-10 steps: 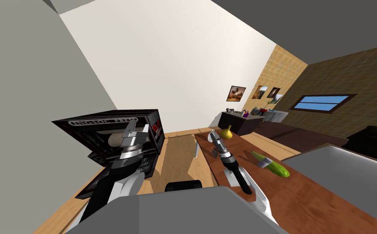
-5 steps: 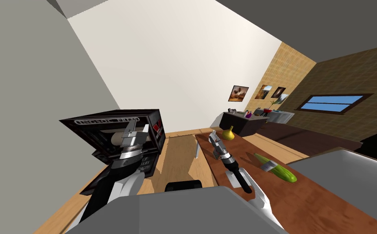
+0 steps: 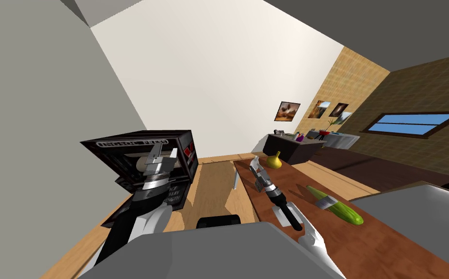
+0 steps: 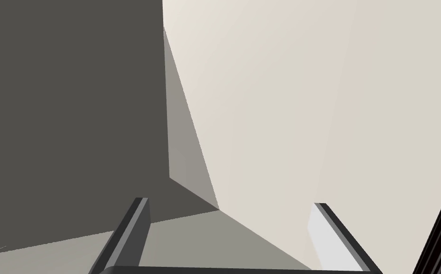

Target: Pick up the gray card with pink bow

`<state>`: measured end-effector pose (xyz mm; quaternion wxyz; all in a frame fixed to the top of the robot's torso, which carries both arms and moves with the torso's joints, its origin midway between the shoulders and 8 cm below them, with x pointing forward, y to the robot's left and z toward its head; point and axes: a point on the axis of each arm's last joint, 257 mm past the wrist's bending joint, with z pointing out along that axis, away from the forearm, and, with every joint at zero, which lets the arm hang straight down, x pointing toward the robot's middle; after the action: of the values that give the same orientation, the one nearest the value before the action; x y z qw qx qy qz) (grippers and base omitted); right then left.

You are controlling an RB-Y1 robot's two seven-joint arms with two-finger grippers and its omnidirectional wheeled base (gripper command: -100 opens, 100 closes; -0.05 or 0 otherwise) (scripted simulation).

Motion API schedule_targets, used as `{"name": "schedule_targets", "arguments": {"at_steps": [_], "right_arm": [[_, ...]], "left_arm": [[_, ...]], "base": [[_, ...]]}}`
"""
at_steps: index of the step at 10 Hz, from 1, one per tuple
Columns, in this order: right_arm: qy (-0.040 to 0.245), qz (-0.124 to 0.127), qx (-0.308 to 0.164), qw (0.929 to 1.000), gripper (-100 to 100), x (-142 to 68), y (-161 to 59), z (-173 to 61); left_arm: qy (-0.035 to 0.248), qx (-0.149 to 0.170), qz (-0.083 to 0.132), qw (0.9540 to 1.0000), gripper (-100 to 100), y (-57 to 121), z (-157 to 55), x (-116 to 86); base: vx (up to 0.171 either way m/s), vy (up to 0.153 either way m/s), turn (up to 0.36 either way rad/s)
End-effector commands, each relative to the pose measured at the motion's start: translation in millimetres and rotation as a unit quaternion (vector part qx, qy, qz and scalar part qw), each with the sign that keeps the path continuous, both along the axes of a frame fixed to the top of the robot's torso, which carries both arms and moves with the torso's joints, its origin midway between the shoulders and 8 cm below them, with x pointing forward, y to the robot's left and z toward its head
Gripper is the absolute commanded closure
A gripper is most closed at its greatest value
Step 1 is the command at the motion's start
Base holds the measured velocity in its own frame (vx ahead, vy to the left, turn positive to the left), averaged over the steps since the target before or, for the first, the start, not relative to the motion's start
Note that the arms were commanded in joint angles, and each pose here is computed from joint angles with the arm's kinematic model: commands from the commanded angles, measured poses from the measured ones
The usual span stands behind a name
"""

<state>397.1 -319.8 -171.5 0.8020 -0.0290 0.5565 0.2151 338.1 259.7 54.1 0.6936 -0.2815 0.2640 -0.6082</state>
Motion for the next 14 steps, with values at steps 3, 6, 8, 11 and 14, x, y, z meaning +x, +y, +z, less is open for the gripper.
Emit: {"name": "schedule_targets", "arguments": {"at_steps": [3, 6, 8, 11, 14], "right_arm": [[0.023, -0.026, -0.042, 0.9985, -100, 1, -18, -35], [0.044, -0.042, -0.057, 0.9965, -100, -1, -33, -60], [0.053, -0.054, -0.071, 0.9946, -100, -2, -43, -72], [0.072, -0.07, -0.083, 0.9915, -100, -5, -56, -94], [0.088, -0.093, -0.104, 0.9863, -100, -10, -74, -117]], "left_arm": [[0.0, 0.0, 0.0, 1.0, 0, 0.0, 0, 0], [0.0, 0.0, 0.0, 1.0, 0, 0.0, 0, 0], [0.0, 0.0, 0.0, 1.0, 0, 0.0, 0, 0], [0.0, 0.0, 0.0, 1.0, 0, 0.0, 0, 0], [0.0, 0.0, 0.0, 1.0, 0, 0.0, 0, 0]], "base": [[0.006, -0.008, 0.044], [0.005, -0.008, 0.034], [0.001, -0.002, 0.025], [0.002, -0.008, 0.043], [0.001, -0.007, 0.049]]}}
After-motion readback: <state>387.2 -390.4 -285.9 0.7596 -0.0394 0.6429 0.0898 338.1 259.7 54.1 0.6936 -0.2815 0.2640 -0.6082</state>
